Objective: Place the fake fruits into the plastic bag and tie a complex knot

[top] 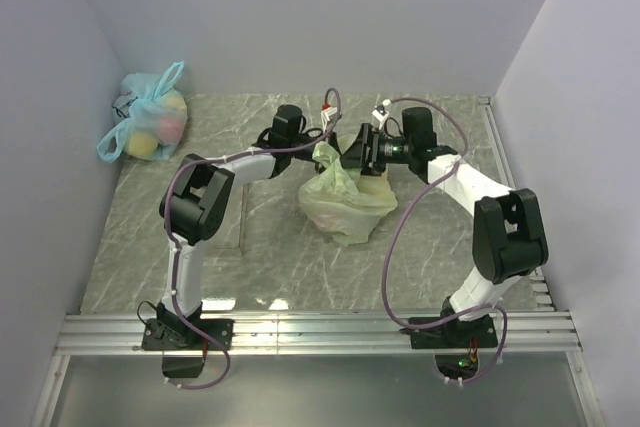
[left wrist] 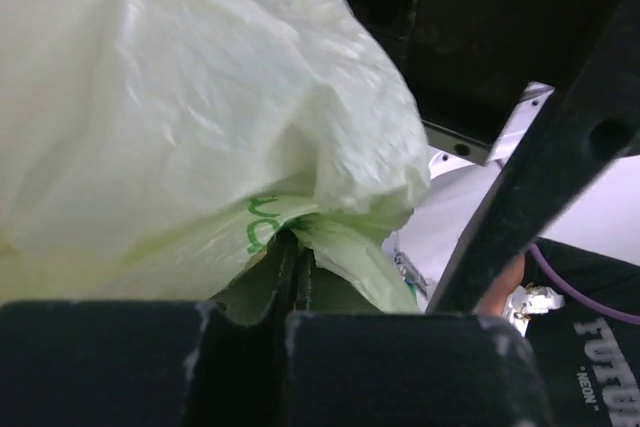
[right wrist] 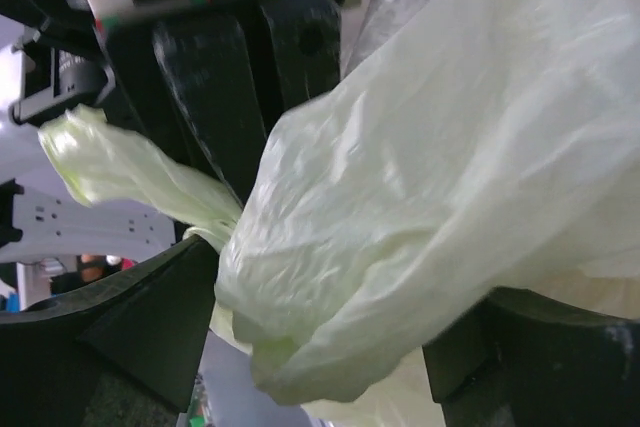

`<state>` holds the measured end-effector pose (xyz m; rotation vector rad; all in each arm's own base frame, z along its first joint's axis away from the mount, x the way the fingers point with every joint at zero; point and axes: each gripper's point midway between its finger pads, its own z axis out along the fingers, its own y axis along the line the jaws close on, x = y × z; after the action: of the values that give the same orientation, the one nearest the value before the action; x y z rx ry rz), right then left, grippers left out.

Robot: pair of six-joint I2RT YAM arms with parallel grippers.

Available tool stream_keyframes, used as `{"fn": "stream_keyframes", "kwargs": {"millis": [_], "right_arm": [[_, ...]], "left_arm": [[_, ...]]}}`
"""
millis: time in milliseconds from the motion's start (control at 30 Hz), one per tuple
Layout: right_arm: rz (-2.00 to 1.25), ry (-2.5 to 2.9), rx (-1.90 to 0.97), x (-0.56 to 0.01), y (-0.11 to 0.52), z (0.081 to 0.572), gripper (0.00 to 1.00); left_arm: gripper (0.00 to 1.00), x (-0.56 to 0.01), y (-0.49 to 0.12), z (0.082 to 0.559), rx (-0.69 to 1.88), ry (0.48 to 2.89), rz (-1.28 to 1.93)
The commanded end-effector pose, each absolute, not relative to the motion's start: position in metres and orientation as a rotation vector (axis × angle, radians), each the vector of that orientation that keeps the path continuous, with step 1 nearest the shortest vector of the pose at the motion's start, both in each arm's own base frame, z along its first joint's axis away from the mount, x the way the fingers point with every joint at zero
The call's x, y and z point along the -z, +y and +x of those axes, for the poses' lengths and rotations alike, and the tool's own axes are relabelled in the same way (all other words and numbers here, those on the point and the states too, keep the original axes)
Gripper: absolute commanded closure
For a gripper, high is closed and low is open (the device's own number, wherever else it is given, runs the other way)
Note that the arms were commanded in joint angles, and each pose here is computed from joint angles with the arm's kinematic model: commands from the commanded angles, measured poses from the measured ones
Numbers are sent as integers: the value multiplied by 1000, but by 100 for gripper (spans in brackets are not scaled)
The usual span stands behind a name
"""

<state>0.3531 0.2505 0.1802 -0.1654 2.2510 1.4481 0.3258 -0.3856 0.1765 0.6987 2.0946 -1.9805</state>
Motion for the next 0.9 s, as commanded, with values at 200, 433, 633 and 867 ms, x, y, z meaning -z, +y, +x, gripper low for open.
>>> {"fn": "stream_keyframes", "kwargs": {"millis": [200,433,633,867], "right_arm": [[-345,2218,-1361,-219,211,324,15],[-304,2197,-1415,-217,213,334,32],[-299,2168,-1443,-218,218,348,66],[-322,2110,-1445,-239,219,353,81]], "left_arm": [[100,-199,-385,329,1991,1975,743],[100,-199,-386,328,1996,1974,749],[100,-198,-385,327,1989,1973,766],[100,-182,-381,322,1967,2038,776]]}}
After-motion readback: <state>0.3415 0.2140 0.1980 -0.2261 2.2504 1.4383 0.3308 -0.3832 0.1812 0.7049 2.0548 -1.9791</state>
